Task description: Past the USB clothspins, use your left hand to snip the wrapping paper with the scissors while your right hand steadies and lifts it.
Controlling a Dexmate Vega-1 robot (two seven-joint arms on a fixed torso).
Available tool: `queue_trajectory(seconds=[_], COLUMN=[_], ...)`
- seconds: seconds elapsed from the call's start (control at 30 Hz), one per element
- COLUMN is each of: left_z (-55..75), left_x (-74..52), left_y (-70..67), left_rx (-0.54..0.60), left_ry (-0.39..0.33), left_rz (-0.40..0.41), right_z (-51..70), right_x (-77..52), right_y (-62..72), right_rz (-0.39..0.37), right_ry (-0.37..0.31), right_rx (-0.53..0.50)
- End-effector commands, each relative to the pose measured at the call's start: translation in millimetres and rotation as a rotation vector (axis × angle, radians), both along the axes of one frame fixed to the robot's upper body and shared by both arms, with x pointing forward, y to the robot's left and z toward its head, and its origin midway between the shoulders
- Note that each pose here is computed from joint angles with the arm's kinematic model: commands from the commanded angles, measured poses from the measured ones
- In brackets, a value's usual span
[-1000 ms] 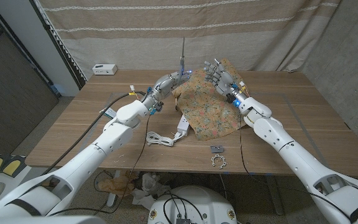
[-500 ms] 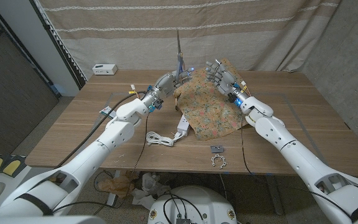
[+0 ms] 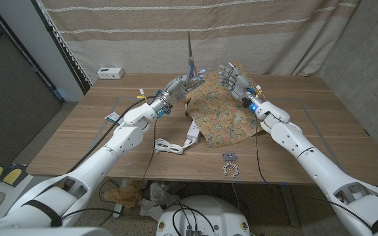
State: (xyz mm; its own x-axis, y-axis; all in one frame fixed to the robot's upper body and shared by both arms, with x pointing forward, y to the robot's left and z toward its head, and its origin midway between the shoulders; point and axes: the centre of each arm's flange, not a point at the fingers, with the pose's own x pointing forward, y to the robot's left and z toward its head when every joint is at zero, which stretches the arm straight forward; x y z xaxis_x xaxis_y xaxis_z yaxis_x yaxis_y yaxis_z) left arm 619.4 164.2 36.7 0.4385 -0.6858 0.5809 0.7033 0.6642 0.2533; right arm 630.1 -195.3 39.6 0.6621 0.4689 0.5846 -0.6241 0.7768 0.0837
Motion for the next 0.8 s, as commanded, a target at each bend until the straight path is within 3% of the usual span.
queue_trajectory(seconds=[0.03, 0.53, 0.8], left_z=[-4.7, -15.3, -17.5], left_x=[3.3, 8.8, 9.9], left_y=[-1.9, -14.1, -16.6], left_rx=[-0.038, -0.157, -0.193], left_ry=[0.025, 0.125, 0.153], left_rz=[-0.060, -0.298, -0.368], right_z=[1.2, 2.3, 1.8], right_x=[-0.7, 1.1, 3.8], right_y=[-0.7, -1.4, -0.2], right_rz=[-0.010, -0.021, -0.012], right_ry=[0.003, 0.014, 0.023], right_rx=[-0.008, -0.018, -0.018])
